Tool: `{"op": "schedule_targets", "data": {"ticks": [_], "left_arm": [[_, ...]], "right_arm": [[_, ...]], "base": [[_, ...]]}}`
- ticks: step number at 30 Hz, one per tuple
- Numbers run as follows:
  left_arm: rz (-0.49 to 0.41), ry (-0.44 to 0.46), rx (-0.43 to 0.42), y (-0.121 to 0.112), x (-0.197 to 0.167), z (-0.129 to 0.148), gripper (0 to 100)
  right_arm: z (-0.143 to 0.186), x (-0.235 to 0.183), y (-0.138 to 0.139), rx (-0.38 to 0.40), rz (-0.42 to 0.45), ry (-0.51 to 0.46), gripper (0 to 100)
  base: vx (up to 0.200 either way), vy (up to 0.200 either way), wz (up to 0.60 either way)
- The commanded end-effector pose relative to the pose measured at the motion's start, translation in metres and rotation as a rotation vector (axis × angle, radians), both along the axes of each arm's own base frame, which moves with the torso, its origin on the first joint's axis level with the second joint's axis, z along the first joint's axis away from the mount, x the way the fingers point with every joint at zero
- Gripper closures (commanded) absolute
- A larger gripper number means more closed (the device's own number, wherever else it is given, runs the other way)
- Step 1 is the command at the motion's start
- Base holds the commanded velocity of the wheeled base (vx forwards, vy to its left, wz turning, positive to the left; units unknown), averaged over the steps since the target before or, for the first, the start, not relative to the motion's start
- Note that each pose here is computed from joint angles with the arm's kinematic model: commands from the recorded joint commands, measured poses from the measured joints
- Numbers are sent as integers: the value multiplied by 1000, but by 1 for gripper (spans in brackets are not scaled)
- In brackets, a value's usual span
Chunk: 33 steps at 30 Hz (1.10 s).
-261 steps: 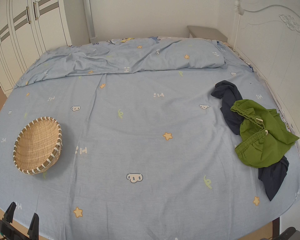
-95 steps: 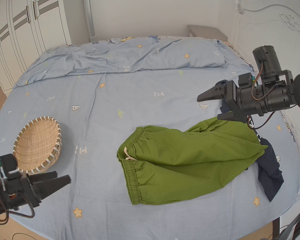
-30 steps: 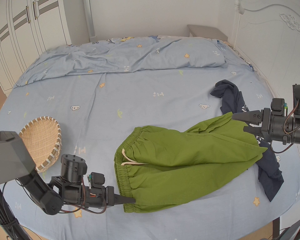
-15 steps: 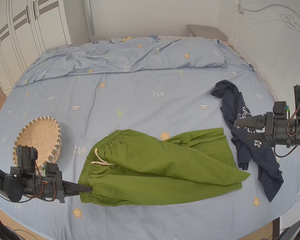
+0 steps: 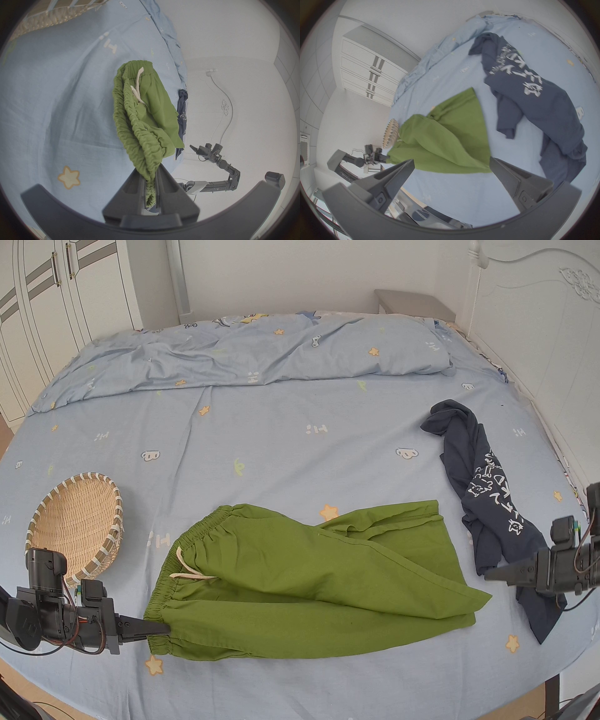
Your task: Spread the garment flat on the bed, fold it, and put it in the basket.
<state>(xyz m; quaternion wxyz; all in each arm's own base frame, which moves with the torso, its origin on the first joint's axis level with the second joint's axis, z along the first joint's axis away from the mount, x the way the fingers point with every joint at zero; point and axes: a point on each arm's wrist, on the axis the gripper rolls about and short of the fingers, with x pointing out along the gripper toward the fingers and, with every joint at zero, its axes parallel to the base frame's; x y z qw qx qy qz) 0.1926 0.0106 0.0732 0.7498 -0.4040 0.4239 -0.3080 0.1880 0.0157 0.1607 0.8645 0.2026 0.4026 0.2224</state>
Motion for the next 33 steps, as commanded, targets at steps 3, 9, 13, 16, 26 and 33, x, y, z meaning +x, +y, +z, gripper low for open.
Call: {"op": "schedule_targets", "data": {"ticks": [3, 9, 13, 16, 26, 33], "left_arm": [[13, 18, 1, 4, 2, -5, 100], [4, 7, 9, 5, 1, -8, 100], [4, 7, 8, 5, 1, -8, 100], [10, 7, 8, 6, 1, -8, 100], [16, 4, 8, 7, 1, -8, 100], [16, 5, 8, 7, 1, -8, 100]], "right_arm": [[-39, -24, -25, 4, -28, 103, 0], [-61, -21, -27, 25, 21, 181, 0], [-74, -12, -25, 107, 81, 224, 0], [-90, -3, -25, 140, 101, 252, 0], [-127, 19, -16, 129, 176, 203, 0], [-128, 22, -12, 145, 204, 197, 0]], "base": [[0, 0, 0], [0, 0, 0], [0, 0, 0], [0, 0, 0], [0, 0, 0], [0, 0, 0]]}}
